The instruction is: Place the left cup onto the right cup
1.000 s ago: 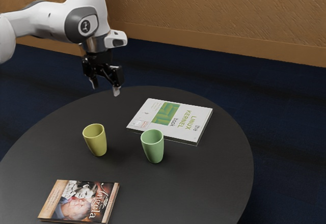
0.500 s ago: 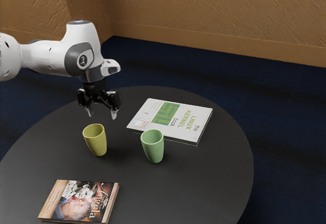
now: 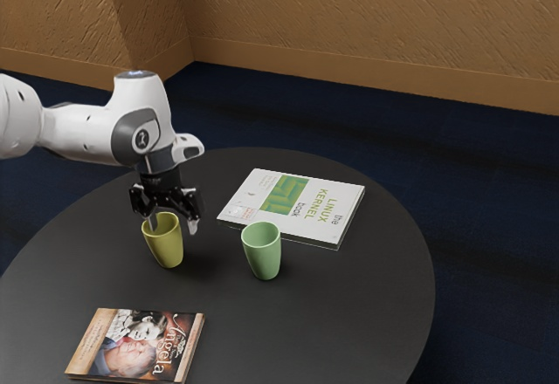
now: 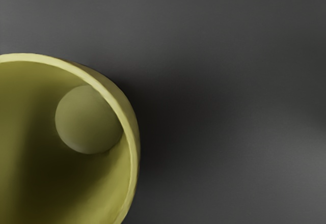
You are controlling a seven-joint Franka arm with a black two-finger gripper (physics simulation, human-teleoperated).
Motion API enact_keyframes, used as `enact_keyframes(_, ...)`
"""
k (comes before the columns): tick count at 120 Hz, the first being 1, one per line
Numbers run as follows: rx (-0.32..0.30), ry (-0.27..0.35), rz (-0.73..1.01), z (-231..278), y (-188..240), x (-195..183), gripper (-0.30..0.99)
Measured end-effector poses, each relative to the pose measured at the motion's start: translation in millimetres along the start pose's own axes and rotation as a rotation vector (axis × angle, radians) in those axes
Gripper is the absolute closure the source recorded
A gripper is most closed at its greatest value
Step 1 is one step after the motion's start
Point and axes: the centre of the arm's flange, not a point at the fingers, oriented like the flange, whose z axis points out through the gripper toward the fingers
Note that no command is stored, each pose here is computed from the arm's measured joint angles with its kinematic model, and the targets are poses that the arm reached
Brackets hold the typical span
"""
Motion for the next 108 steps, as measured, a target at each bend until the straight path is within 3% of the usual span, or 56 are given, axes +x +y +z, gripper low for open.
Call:
enact_keyframes(86, 0.034, 0.021, -0.018, 40, 0, 14, 0.08)
enact_keyframes(95, 0.034, 0.025, -0.020, 40, 0, 15, 0.16)
enact_keyframes(108, 0.033, 0.030, -0.021, 40, 0, 15, 0.40)
